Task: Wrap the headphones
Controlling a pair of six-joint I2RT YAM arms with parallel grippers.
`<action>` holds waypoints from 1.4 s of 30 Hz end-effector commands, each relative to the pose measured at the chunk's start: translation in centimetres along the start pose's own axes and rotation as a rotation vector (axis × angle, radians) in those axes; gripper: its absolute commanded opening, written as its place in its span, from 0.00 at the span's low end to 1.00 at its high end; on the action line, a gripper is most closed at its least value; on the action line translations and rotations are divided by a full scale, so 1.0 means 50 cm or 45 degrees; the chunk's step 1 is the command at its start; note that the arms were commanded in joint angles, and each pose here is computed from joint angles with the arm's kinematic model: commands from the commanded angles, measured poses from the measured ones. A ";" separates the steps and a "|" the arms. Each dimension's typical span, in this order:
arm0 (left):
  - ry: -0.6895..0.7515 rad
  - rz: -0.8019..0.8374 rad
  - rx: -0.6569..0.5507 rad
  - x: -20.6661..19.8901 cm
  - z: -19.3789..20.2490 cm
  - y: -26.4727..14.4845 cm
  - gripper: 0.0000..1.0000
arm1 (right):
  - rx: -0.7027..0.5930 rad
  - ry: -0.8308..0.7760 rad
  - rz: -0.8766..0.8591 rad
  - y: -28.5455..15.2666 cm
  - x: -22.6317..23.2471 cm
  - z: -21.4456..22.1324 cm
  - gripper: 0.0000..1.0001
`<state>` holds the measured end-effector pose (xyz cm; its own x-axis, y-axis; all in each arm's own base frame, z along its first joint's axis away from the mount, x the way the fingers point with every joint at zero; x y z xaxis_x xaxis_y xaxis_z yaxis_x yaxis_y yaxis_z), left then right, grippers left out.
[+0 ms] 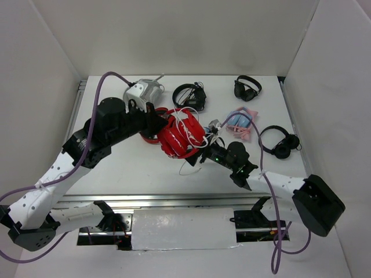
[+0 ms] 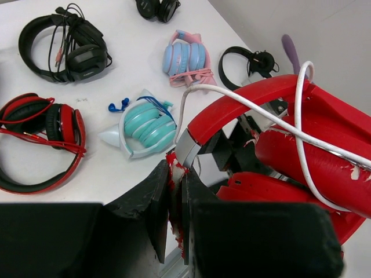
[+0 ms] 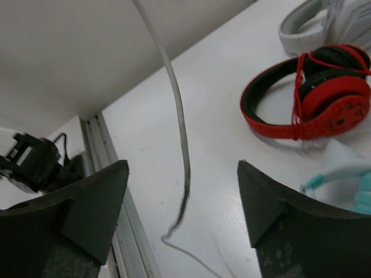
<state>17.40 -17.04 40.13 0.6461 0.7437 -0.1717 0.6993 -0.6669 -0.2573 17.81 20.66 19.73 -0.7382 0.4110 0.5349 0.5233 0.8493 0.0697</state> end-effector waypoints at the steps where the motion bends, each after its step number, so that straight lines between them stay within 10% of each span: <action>1: -0.043 0.111 -0.217 -0.016 -0.063 -0.028 0.00 | -0.115 -0.046 -0.127 0.053 0.020 -0.054 0.79; 5: -0.055 0.098 -0.251 -0.009 -0.073 -0.040 0.00 | -0.119 0.034 -0.065 0.080 -0.001 -0.048 0.00; 25: -0.138 -0.081 -0.446 0.101 -0.167 -0.100 0.00 | 0.081 0.399 0.726 -0.143 -0.144 0.088 0.00; 42: -0.369 -0.597 -0.322 0.223 -0.060 0.043 0.00 | 0.339 0.015 0.545 -0.081 0.035 0.055 0.00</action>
<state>25.11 -10.21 39.44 0.2640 0.9077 -0.3261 0.9058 -0.3495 -0.2394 13.30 18.20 16.90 -0.4794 0.6533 0.5860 0.6201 0.7246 -0.3006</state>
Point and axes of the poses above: each gripper's point midway between its finger pads, its own y axis out along the fingers, its own x axis along the line the jaws close on, z = x × y, the point moved 10 cm from there along -y, back along the fingers, and after that the axes turned 9 degrees about y, right-handed, at the moved point
